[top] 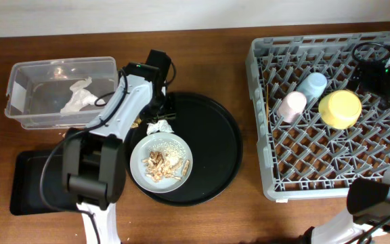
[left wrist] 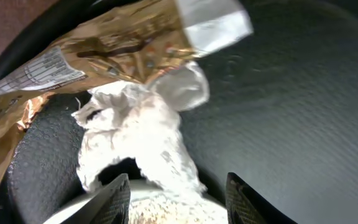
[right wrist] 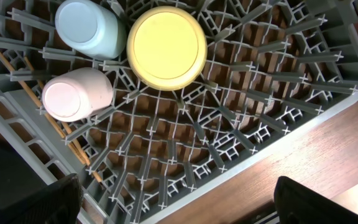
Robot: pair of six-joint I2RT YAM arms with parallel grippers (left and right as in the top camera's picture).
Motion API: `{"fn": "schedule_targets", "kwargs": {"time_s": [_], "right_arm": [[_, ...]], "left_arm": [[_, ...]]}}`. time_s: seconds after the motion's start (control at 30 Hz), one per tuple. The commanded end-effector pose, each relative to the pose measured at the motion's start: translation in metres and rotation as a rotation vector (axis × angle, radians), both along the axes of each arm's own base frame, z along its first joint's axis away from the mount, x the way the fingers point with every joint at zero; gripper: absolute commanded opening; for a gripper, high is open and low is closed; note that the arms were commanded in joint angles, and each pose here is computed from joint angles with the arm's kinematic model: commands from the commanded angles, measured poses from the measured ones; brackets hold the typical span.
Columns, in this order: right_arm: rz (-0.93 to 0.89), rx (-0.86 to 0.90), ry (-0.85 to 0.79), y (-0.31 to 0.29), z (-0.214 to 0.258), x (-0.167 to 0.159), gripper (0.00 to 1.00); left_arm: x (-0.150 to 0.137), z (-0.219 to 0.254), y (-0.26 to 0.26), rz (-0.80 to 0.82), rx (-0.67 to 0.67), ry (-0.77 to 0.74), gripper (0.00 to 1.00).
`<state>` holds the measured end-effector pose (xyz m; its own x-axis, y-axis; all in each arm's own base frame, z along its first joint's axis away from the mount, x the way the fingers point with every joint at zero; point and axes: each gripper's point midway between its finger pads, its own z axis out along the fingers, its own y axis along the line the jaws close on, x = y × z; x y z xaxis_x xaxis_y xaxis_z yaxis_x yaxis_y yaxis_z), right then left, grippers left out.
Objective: Sort waste into correct bins and load items into the dishwasher rack
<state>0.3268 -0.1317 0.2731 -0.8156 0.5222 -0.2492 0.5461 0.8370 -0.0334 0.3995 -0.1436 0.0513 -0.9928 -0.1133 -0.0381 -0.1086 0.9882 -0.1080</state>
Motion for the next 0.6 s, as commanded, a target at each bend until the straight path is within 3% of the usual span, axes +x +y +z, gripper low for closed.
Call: {"fn": "schedule_targets", "kwargs": {"time_s": [0.0, 0.13, 0.17, 0.27, 0.3, 0.33, 0.57], "right_arm": [[0.0, -0.018, 0.008, -0.004, 0.0, -0.001, 0.99], [0.0, -0.018, 0.008, -0.004, 0.0, -0.001, 0.99], [0.0, -0.018, 0.008, -0.004, 0.0, -0.001, 0.99], [0.0, -0.018, 0.008, -0.004, 0.0, -0.001, 0.99], [0.0, -0.018, 0.008, -0.004, 0.0, -0.001, 0.99], [0.0, -0.018, 0.008, -0.004, 0.0, -0.001, 0.99], [0.0, -0.018, 0.008, -0.004, 0.0, -0.001, 0.99]], "left_arm": [[-0.003, -0.026, 0.008, 0.054, 0.055, 0.05, 0.49], [-0.003, -0.037, 0.009, 0.053, 0.068, 0.067, 0.48], [-0.003, -0.038, 0.009, 0.052, 0.068, 0.067, 0.43], [-0.004, -0.038, 0.008, 0.05, 0.068, 0.068, 0.19], [-0.005, -0.038, 0.007, 0.047, 0.07, 0.071, 0.06], [-0.005, -0.038, 0.006, 0.046, 0.069, 0.072, 0.0], [-0.012, -0.016, 0.008, 0.045, 0.071, 0.087, 0.0]]}}
